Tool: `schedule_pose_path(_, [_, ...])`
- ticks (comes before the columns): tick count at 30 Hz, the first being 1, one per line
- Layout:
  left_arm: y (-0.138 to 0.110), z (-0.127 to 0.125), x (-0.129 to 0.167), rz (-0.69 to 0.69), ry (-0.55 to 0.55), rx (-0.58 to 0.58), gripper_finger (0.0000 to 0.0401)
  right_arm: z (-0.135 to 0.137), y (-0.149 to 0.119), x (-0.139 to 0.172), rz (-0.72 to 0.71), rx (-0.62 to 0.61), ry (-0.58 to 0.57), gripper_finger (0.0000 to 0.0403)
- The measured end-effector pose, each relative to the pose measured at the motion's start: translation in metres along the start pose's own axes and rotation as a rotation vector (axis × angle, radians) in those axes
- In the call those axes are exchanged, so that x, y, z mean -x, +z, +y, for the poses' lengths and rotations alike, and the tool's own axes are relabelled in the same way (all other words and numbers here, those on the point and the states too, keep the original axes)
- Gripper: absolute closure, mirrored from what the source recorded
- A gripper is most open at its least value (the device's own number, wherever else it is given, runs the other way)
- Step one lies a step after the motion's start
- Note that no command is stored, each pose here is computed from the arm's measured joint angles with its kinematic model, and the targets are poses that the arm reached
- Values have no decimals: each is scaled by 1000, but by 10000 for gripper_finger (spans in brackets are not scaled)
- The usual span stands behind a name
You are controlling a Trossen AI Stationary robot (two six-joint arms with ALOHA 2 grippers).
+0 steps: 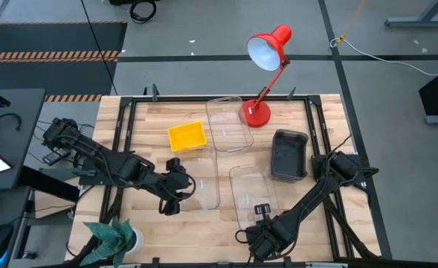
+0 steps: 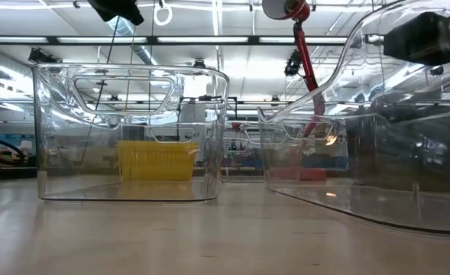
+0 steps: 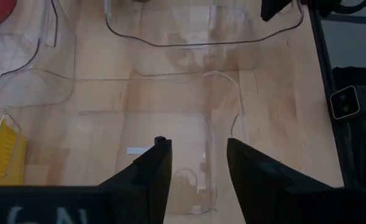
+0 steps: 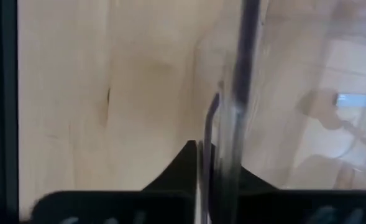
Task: Stack baskets by color
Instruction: Stack the bottom right transparent bin on the top right transparent bin
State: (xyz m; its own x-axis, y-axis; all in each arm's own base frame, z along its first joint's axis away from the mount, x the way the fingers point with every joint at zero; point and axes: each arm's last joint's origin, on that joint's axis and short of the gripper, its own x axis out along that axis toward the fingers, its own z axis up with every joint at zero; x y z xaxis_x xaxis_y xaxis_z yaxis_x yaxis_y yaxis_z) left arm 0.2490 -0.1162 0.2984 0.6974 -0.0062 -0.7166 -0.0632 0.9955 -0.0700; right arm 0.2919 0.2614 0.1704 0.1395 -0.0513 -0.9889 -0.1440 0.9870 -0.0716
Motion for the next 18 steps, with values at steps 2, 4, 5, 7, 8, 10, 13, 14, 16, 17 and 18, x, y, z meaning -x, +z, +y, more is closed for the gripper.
schedule_pose_path(2, [0, 0, 0, -3, 5, -1, 241, 0, -1, 3, -2, 12, 5, 393])
schedule_pose_path(4, [0, -1, 0, -9, 13, -4, 241, 0, -2, 9, -10, 20, 10, 390])
schedule_pose_path(5, [0, -1, 1, -10, 15, -6, 241, 0, -3, 13, -20, 30, 11, 391])
schedule_pose_path(7, [-1, -3, 1, -12, 17, -16, 241, 1, -4, 24, -29, 75, -16, 396])
schedule_pose_path(8, [-2, -4, 2, -12, 17, -21, 241, 2, -4, 30, -31, 96, -27, 396])
schedule_pose_path(10, [-2, -4, 2, -12, 22, -23, 241, 1, -3, 42, -27, 115, -73, 396])
schedule_pose_path(13, [-2, -3, 2, -13, 28, -23, 241, -3, 0, 62, -34, 103, -139, 398])
schedule_pose_path(14, [-2, -3, 2, -14, 29, -23, 241, -5, 0, 68, -31, 102, -170, 398])
schedule_pose_path(16, [-2, -3, 2, -15, 33, -22, 241, -9, 1, 81, -49, 108, -233, 399])
schedule_pose_path(17, [-2, -3, 2, -15, 33, -22, 241, -11, 2, 87, -63, 112, -263, 400])
schedule_pose_path(18, [-2, -3, 2, -15, 33, -23, 241, -13, 3, 91, -68, 124, -292, 400])
